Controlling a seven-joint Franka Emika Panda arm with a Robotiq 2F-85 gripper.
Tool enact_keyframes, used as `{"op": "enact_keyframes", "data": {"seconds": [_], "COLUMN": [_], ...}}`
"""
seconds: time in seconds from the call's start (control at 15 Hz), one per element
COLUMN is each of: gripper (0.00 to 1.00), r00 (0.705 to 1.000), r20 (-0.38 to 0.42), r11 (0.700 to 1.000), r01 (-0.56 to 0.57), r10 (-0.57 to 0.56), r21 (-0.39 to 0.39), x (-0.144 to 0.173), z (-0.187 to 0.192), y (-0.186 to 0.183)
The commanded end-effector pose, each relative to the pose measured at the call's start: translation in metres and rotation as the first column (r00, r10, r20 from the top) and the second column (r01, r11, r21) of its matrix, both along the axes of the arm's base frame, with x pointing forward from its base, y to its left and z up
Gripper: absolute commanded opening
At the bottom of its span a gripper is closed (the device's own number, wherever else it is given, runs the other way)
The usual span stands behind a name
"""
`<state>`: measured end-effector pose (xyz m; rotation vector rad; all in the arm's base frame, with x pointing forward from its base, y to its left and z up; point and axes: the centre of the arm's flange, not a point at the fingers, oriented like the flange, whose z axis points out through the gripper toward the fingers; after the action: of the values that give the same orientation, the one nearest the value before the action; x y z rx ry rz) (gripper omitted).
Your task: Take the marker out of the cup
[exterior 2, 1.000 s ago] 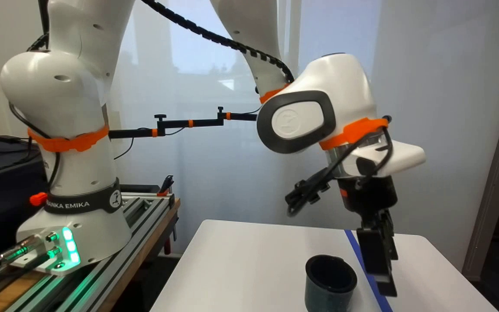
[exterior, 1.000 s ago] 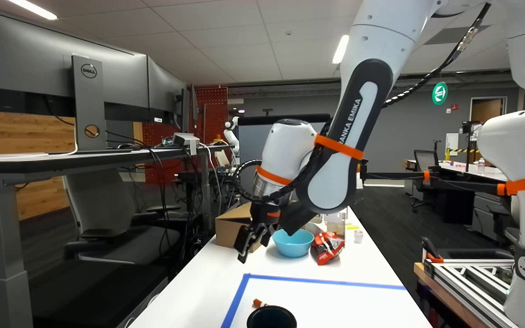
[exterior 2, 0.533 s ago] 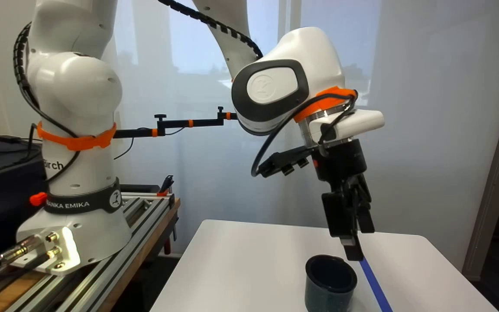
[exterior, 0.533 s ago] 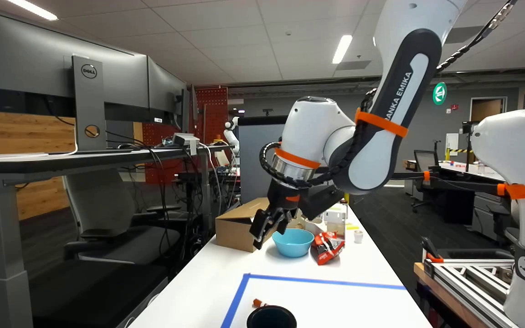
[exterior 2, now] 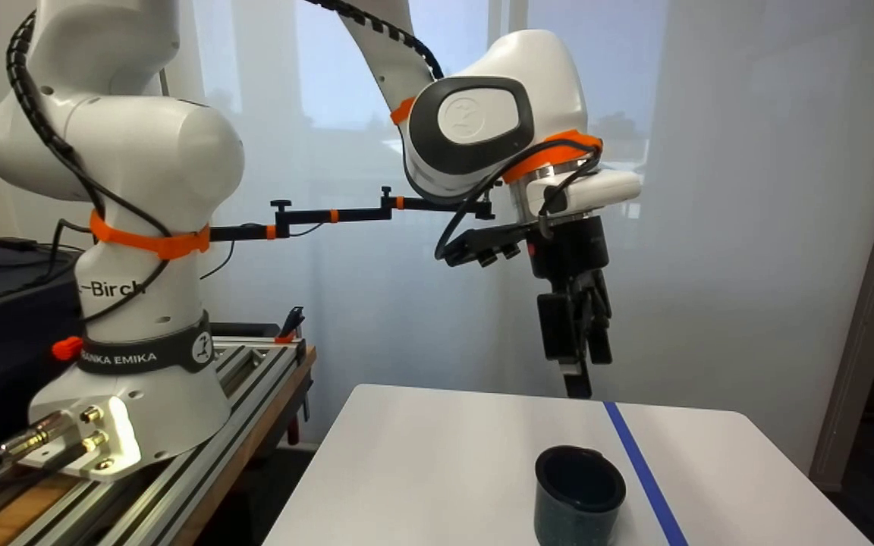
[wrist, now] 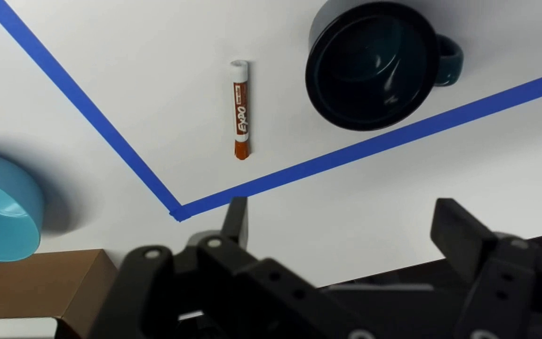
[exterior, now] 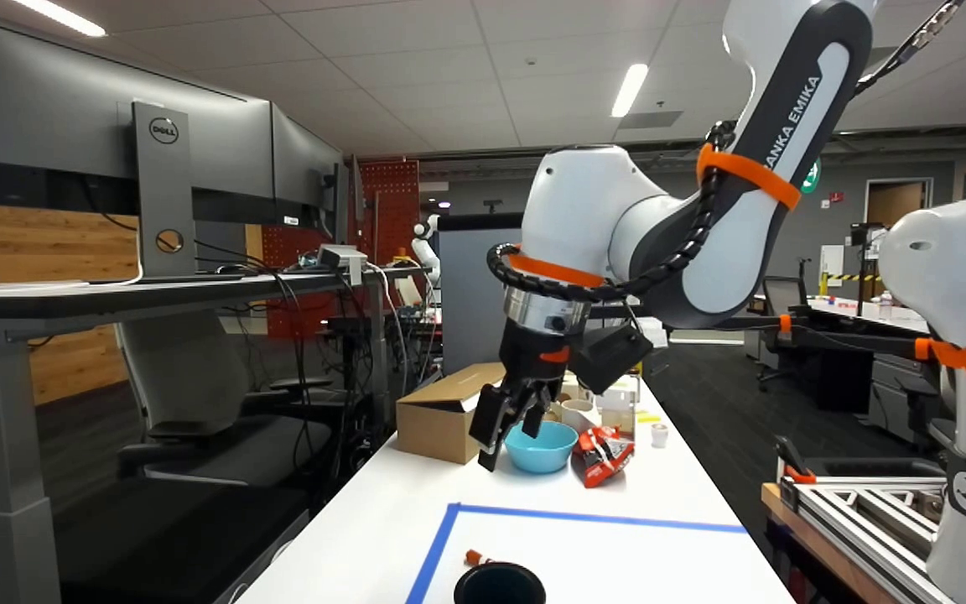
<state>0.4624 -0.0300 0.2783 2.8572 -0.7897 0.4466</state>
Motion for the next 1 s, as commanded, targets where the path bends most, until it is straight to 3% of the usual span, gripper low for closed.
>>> {"op": "enact_keyframes", "data": {"seconds": [0.0,0.47,0.53,0.93], "gripper": [1.00,1.00,1.00,1.00], "r00": [0.999,0.998,0.999,0.999], "r20": [-0.036,-0.058,-0.041,-0.045], "r11": [0.999,0.996,0.997,0.996], "r01": [-0.004,0.035,0.029,0.032], "r10": [0.005,-0.030,-0.026,-0.028], "r21": [0.036,0.085,0.068,0.086], "x": [-0.037,-0.029,0.015,0.018], "z": [0.065,0.085,0.027,0.032], "y": [0.016,0.003,0.005,0.003]}}
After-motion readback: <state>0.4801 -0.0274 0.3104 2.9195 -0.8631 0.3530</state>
